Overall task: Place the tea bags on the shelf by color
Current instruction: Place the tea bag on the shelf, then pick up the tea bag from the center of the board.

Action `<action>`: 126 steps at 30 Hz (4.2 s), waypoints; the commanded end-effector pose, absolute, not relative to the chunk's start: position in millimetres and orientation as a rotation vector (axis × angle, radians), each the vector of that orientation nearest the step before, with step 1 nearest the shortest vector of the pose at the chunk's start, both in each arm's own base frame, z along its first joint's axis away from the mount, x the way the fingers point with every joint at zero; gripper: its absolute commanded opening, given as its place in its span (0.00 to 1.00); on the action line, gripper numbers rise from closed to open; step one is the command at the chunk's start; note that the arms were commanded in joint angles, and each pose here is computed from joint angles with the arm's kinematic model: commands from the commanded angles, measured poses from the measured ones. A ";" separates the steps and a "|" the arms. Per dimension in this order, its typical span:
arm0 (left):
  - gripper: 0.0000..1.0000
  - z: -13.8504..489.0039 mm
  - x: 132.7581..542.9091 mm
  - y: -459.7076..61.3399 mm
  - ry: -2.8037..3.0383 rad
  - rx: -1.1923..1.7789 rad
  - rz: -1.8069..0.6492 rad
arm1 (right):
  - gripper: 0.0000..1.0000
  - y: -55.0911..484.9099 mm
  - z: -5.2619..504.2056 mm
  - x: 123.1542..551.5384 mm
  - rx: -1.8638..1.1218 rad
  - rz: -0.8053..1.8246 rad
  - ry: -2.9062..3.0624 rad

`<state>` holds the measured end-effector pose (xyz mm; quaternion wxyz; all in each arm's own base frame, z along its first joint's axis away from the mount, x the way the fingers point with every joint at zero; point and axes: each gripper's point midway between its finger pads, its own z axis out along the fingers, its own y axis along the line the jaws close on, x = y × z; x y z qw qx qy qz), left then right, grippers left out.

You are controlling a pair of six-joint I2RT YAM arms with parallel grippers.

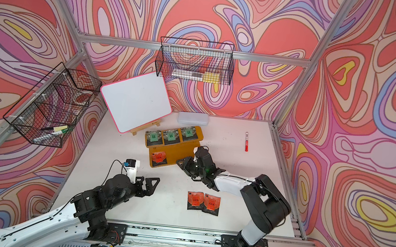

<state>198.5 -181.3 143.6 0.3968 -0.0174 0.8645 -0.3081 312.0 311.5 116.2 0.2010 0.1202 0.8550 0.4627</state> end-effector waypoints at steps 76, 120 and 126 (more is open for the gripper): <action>0.95 57.9 156.0 -376.7 2.485 0.191 -1.165 | 0.34 188.1 27.2 154.6 0.541 1.001 2.774; 0.96 41.1 154.7 -365.1 2.560 0.126 -1.088 | 0.23 188.2 22.3 163.6 0.633 1.013 2.723; 0.96 41.0 154.9 -365.4 2.560 0.123 -1.090 | 0.23 195.5 18.9 163.8 0.615 1.051 2.739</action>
